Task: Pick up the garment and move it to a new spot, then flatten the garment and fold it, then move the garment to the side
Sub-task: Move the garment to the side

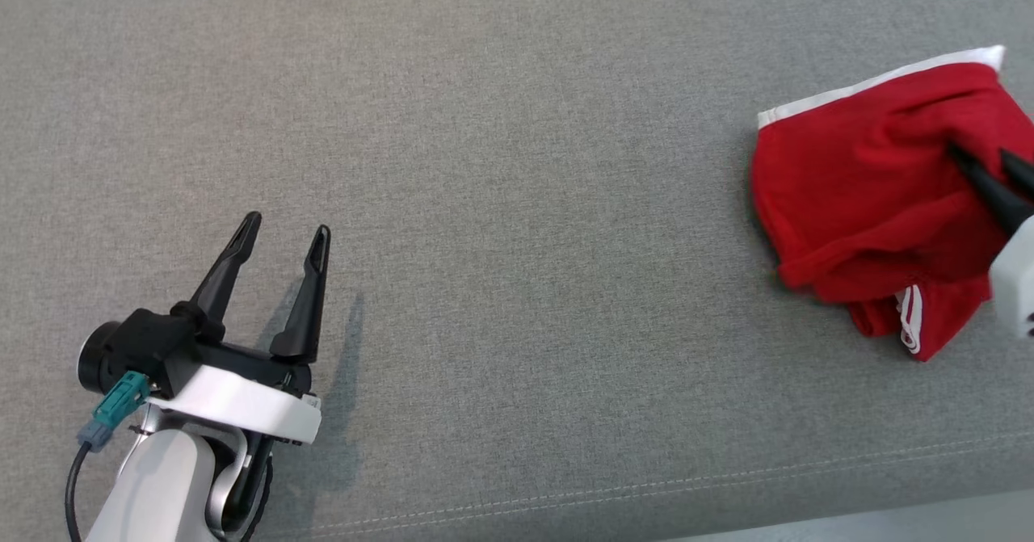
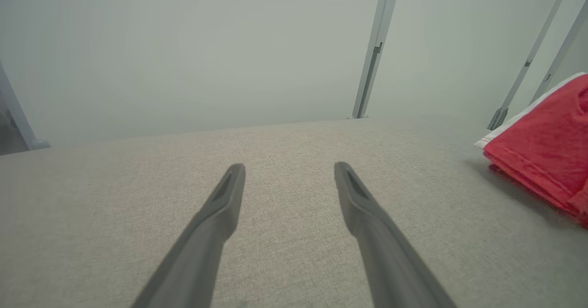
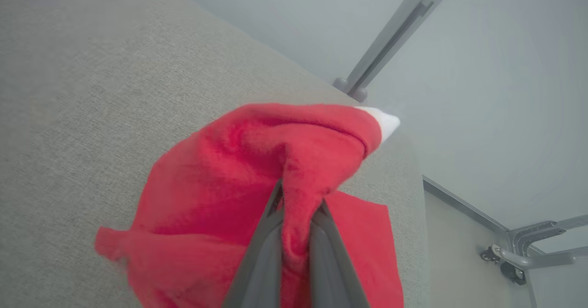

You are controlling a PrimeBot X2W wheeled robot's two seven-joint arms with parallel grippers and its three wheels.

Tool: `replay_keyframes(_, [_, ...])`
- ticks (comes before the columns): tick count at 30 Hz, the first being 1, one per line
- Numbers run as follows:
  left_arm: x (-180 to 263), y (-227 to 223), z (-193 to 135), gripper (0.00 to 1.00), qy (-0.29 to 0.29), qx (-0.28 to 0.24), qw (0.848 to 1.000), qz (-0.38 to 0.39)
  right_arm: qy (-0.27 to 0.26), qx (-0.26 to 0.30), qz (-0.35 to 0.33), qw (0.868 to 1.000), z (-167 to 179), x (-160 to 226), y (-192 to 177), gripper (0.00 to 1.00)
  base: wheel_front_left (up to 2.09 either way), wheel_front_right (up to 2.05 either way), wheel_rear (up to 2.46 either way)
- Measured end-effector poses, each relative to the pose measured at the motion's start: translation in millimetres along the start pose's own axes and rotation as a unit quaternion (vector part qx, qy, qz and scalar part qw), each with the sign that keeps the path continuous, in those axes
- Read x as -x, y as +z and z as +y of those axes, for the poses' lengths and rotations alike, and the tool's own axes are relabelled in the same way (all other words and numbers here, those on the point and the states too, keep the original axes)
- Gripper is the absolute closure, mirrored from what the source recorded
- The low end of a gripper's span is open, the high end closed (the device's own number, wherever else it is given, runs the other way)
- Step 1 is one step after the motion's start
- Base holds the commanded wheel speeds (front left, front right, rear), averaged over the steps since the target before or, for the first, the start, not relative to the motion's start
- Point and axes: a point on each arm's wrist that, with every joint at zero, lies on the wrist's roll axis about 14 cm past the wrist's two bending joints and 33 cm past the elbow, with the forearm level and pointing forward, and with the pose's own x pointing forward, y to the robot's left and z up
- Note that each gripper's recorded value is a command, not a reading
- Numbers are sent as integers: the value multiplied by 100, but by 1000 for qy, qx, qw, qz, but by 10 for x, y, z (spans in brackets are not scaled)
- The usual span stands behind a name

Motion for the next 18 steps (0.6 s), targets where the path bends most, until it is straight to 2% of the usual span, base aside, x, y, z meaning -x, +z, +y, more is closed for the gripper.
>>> replay_keyframes(5, [-47,-60,50,0,2,4,1000,4,-31,19,61,997,-423,-94,-243,100,0,0,0])
replay_keyframes(9, [-63,-142,123,0,7,6,1000,13,-45,33,105,993,-584,-196,-504,100,0,0,0])
replay_keyframes(10, [-74,-152,142,0,9,6,1000,14,-49,37,115,991,-609,-223,-570,87,0,0,0])
replay_keyframes(11, [-82,-162,158,0,11,6,1000,15,-53,37,124,990,-638,-243,-643,65,0,0,0])
replay_keyframes(12, [-85,-176,173,0,11,6,1000,16,-62,35,132,989,-683,-261,-718,29,0,0,0])
replay_keyframes(13, [-91,-185,185,0,11,6,1000,17,-72,33,141,987,-736,-275,-796,0,0,0,0])
replay_keyframes(18, [-64,-212,255,0,21,6,1000,22,-99,9,154,983,-760,-347,-1046,0,0,0,0])
